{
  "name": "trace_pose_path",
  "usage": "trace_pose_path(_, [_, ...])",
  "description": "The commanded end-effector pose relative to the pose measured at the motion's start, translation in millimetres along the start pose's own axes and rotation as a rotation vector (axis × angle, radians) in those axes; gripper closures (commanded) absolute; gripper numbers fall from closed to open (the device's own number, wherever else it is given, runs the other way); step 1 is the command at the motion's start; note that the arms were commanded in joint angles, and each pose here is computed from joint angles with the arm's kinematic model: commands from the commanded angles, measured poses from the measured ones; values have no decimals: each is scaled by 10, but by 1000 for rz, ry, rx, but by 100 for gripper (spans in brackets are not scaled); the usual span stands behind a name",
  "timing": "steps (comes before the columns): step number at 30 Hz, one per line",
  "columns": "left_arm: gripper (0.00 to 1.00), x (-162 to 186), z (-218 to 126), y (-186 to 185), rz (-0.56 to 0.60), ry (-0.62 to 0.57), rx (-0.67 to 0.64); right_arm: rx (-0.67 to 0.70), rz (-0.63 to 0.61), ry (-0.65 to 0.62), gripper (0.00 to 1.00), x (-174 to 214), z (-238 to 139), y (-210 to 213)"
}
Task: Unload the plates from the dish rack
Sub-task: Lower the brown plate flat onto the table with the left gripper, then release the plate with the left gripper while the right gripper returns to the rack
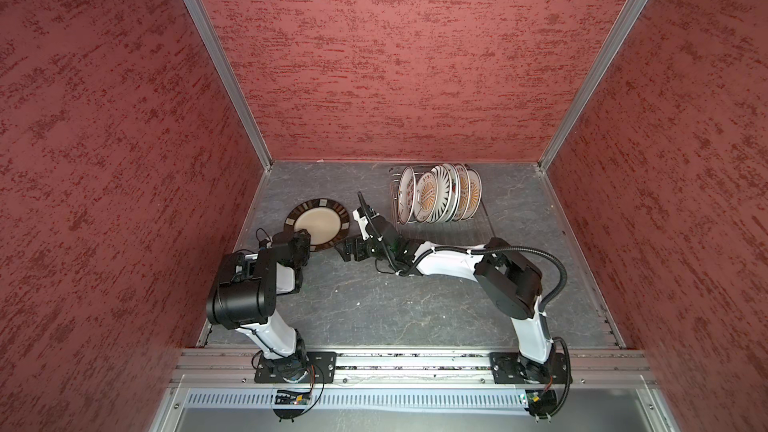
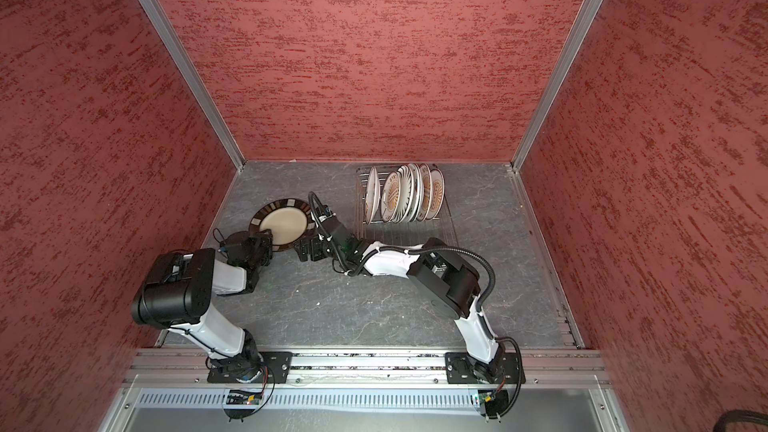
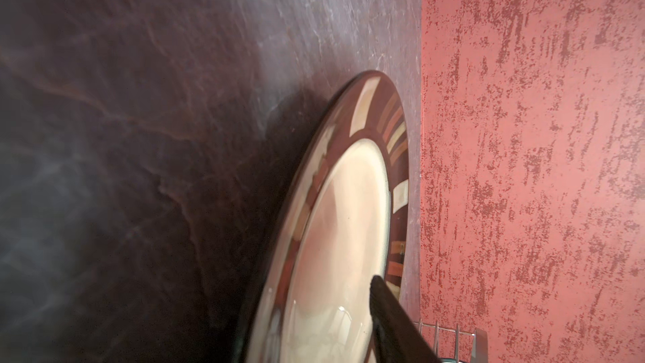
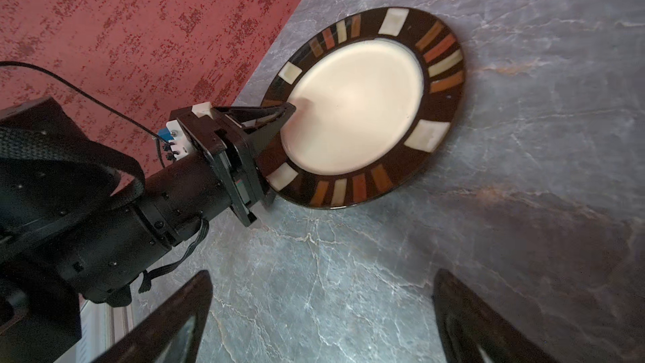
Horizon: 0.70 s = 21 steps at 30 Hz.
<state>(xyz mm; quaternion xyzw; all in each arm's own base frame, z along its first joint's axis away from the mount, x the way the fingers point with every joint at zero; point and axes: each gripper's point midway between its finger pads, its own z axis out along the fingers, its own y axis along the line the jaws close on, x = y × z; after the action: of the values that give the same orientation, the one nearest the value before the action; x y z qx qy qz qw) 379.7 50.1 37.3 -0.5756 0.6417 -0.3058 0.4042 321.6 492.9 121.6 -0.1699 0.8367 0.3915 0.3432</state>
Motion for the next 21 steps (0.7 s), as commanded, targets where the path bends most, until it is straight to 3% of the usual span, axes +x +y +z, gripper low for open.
trace_pose_path(1, [46, -31, 41, -95, -2, -6, 27, -26, -5, -26, 1, -102, -43, 124])
trace_pose_path(9, [12, -80, -44, 79, -31, -24, -99, -94, -11, -22, 1, -90, -137, 245])
trace_pose_path(15, [3, -176, -251, 121, -34, -65, -160, -120, -13, -37, 1, -188, -207, 345])
trace_pose_path(21, [0, -311, -544, 190, -54, -105, -162, -139, -35, -64, 1, -412, -291, 513])
